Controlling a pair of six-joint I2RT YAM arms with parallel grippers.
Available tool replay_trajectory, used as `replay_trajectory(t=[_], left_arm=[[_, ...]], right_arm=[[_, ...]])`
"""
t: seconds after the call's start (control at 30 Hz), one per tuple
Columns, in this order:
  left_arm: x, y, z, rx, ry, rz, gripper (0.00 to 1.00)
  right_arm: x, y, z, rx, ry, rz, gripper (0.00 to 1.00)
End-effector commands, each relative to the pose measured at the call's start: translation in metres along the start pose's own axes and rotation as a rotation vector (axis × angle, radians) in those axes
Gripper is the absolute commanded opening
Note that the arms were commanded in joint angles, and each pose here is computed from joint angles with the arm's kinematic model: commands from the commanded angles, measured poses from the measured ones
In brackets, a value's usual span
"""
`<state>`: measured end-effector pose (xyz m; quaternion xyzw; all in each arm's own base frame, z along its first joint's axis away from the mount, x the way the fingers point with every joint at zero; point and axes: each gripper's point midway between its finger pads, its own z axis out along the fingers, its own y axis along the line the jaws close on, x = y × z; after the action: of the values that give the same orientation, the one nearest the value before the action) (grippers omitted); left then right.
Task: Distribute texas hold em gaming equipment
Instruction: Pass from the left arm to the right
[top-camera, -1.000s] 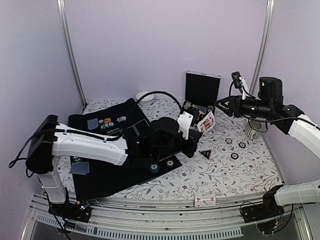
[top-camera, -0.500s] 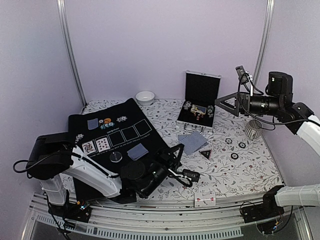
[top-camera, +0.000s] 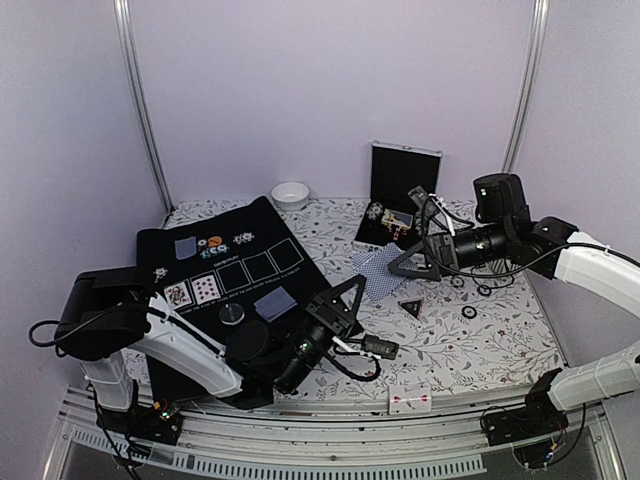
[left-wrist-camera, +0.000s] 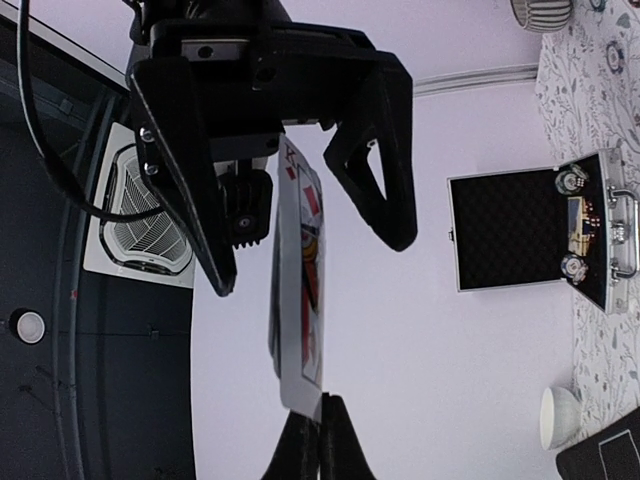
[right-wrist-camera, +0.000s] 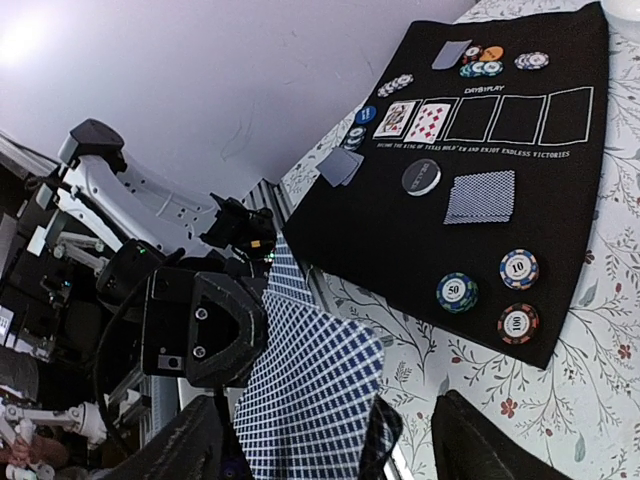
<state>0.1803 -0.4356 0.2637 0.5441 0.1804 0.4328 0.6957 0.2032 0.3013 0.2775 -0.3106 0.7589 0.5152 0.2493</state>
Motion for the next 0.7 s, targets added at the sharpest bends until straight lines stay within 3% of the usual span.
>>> replay_trajectory(t=[0.0, 0.1, 0.27, 0.33, 0.37, 0.43, 0.5, 0.57, 0.67], left_arm=[[0.031, 0.041, -0.006, -0.175, 0.111, -0.031, 0.00], [0.033, 0.042, -0.006, -0.175, 0.113, -0.039, 0.00], [0.036, 0.042, -0.007, -0.171, 0.123, -0.064, 0.00], [0.040, 0.041, -0.007, -0.160, 0.144, -0.100, 0.00], [0.042, 0.039, -0.007, -0.148, 0.160, -0.120, 0.06], [0.048, 0.034, -0.009, -0.115, 0.187, -0.173, 0.40], [0.054, 0.023, -0.010, -0.042, 0.214, -0.265, 0.58], [0.060, 0.013, -0.013, 0.054, 0.235, -0.441, 0.66], [0.052, -0.007, -0.020, 0.299, 0.208, -0.740, 0.70]], right_arm=[[0.000, 0.009, 0.011, -0.065, 0.023, -0.019, 0.64], [0.002, 0.007, 0.014, -0.076, 0.032, -0.012, 0.46], [0.003, 0.008, 0.015, -0.097, 0.040, -0.004, 0.07], [0.001, 0.008, 0.014, -0.086, 0.030, -0.015, 0.03], [0.000, 0.009, 0.013, -0.084, 0.027, -0.023, 0.02], [0.000, 0.010, 0.012, -0.084, 0.025, -0.035, 0.02], [-0.001, 0.010, 0.012, -0.083, 0.027, -0.049, 0.02], [-0.001, 0.007, 0.012, -0.067, 0.032, -0.058, 0.02], [0.004, -0.003, 0.014, -0.019, 0.062, -0.066, 0.02]])
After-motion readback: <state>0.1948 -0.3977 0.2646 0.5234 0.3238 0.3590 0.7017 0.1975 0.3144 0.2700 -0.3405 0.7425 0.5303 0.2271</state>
